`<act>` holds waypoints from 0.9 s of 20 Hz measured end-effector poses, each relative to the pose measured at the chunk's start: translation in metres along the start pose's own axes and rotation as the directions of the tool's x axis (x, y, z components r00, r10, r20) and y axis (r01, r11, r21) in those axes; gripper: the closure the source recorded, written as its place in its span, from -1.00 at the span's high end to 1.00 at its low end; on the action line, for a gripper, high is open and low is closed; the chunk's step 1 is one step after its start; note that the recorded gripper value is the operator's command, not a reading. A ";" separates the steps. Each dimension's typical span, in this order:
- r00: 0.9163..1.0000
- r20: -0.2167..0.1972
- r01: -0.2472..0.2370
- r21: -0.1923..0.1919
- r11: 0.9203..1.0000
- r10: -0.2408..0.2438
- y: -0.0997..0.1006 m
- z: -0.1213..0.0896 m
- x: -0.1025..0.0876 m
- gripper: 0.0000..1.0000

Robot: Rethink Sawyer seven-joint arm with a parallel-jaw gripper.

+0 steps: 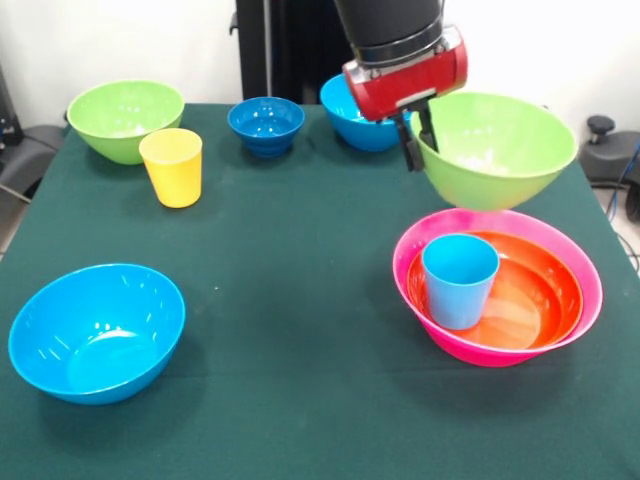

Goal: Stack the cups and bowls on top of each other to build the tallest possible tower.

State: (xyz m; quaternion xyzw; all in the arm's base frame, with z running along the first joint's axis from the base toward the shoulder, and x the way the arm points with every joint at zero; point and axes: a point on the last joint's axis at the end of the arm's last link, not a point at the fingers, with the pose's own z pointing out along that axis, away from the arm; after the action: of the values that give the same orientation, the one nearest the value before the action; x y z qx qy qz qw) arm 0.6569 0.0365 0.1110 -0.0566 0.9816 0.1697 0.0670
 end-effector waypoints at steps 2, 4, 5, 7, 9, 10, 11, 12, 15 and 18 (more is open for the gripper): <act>1.000 0.013 -0.018 0.001 1.000 0.018 -0.010 -0.001 -0.008 -1.00; 0.999 0.019 -0.029 0.001 1.000 0.029 -0.016 -0.002 -0.013 -1.00; 0.999 0.021 -0.032 0.001 0.999 0.032 -0.018 -0.003 -0.014 -1.00; 0.999 0.022 -0.040 0.000 0.999 0.040 -0.023 -0.004 -0.018 -1.00; 0.999 0.017 -0.046 -0.001 0.999 0.046 -0.028 -0.006 -0.022 -1.00; 0.999 0.012 -0.047 -0.003 0.999 0.047 -0.030 -0.006 -0.023 -1.00; 0.999 0.005 -0.048 -0.007 0.999 0.048 -0.033 -0.006 -0.025 -1.00; 0.999 -0.003 -0.050 -0.010 0.999 0.050 -0.037 -0.005 -0.027 -1.00; 0.999 -0.007 -0.053 -0.019 0.998 0.053 -0.043 -0.002 -0.031 -1.00; 0.998 -0.002 -0.056 -0.036 0.998 0.056 -0.049 0.005 -0.034 -1.00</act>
State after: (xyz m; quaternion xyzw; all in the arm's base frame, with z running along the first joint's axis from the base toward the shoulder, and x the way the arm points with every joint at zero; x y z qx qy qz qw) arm 0.6976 -0.0047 0.0952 -0.0306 0.9796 0.1890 0.0610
